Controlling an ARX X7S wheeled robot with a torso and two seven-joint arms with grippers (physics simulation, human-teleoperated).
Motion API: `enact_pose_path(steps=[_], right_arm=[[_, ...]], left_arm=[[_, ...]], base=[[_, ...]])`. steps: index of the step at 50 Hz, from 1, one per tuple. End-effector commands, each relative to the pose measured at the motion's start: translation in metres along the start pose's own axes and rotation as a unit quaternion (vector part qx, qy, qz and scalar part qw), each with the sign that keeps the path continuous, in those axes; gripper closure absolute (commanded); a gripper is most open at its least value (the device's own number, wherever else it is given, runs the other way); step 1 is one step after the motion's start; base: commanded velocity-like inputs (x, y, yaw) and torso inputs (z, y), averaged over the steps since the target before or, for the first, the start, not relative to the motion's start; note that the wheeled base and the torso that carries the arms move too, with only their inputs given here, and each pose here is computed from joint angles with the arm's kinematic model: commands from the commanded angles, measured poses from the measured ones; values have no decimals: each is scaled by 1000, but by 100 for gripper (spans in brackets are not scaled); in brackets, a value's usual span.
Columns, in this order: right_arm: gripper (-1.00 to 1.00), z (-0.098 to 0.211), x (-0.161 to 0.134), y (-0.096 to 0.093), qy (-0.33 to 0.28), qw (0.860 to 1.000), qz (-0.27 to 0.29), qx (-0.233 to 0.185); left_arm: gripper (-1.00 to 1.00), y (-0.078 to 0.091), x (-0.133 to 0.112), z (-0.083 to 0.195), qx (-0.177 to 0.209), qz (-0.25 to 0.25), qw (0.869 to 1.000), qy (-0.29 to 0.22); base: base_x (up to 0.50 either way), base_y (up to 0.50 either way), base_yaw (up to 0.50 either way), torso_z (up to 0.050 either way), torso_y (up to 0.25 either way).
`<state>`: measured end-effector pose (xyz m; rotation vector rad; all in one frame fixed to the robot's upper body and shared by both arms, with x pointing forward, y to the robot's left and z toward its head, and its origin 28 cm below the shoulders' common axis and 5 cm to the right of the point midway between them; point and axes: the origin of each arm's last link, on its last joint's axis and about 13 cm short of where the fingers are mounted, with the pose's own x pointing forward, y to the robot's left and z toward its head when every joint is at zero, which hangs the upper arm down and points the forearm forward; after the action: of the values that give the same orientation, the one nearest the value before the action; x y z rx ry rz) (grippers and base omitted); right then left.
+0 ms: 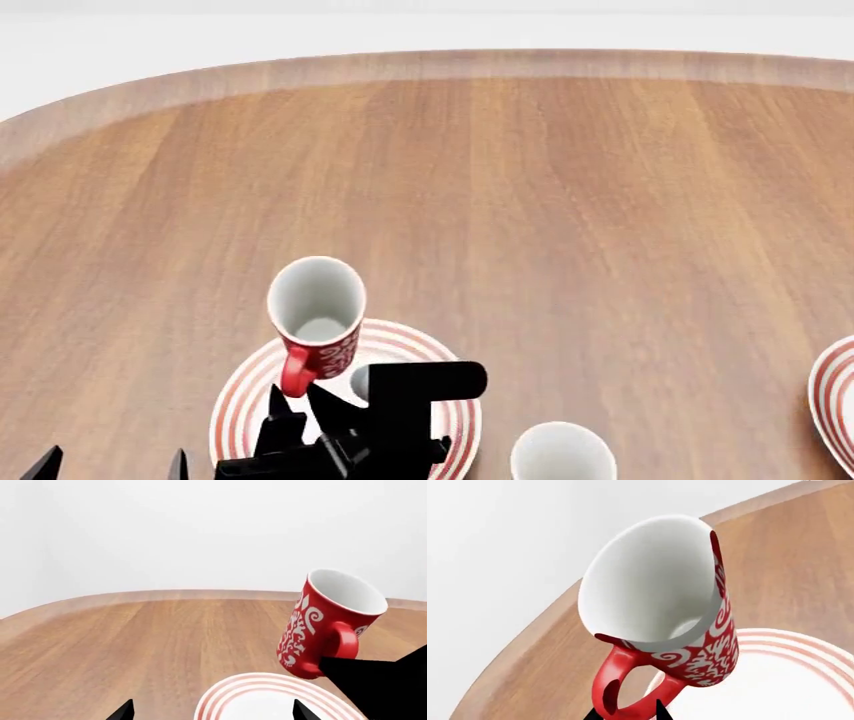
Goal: Put the red mug on the left plate.
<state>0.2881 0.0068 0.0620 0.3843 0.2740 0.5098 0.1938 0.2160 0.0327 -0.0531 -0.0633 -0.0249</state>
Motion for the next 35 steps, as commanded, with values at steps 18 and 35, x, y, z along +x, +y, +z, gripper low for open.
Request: enact_pose_path(steps=[18,35], right_arm=[[100,-18,21,-11,39,999,-38,7],[100,-26,34,-16,57,997,-50,5]], left_arm=[[-100,0,-1,1,0,0,1000,-2],[-100,2,-2,2,-2,2,1000,-3]], base=[[0,0,0,0,0],[0,0,0,0,1]])
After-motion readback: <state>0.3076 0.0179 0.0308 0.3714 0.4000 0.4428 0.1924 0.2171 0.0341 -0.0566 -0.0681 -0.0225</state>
